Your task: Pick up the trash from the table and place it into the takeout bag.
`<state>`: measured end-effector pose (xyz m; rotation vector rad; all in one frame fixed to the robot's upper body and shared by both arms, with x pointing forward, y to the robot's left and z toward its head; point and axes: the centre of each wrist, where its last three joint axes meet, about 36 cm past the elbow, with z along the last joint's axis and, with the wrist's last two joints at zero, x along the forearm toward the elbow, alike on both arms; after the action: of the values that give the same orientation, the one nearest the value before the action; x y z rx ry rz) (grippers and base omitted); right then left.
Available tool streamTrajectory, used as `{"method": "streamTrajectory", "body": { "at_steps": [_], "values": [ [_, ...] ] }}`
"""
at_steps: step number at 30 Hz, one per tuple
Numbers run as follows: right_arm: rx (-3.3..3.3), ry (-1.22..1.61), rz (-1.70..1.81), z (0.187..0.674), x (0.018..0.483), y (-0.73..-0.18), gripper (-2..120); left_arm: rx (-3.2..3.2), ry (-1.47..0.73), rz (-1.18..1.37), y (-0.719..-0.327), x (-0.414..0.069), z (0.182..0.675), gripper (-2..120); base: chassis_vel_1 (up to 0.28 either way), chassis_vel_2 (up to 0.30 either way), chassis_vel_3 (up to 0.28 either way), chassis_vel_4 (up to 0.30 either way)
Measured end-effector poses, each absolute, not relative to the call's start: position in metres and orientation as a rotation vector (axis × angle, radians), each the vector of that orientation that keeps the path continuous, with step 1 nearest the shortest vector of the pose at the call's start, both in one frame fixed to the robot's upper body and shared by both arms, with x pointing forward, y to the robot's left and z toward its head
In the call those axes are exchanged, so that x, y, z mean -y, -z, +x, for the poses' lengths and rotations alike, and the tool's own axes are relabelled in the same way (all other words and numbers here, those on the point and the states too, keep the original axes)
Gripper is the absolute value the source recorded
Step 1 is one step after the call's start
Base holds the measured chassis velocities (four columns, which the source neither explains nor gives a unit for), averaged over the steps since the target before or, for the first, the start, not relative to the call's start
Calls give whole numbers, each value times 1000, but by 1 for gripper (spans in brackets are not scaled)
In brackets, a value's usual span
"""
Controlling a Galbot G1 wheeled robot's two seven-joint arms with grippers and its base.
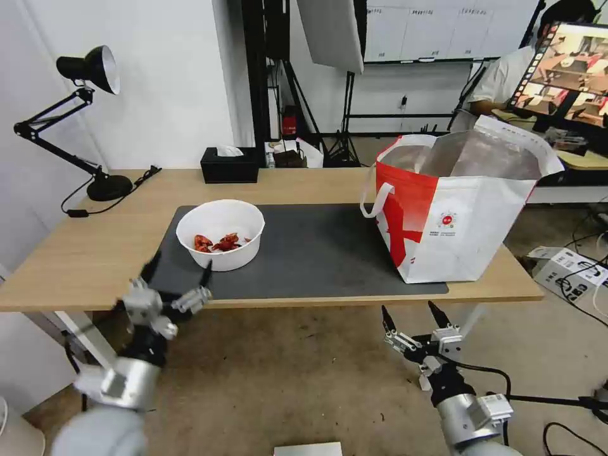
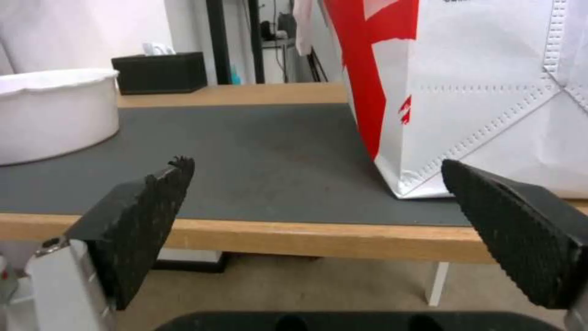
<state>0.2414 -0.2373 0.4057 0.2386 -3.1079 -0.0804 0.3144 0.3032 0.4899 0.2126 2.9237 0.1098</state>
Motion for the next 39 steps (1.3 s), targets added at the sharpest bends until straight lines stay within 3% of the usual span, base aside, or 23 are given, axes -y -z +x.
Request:
{"method": "streamTrajectory", "body": {
  "at_steps": [16, 32, 39],
  "values": [
    [3109, 81, 239, 242, 237, -406, 100, -3325, -32, 76, -541, -369, 420, 100, 0, 0, 0, 0],
    [3110, 82, 240, 242, 237, -406, 100, -3620, 311, 57, -562, -407, 503, 100, 0, 0, 0, 0],
    [3110, 82, 240, 242, 237, -406, 100, -3638, 439, 92, -566, -406, 517, 100, 0, 0, 0, 0]
  ]
}}
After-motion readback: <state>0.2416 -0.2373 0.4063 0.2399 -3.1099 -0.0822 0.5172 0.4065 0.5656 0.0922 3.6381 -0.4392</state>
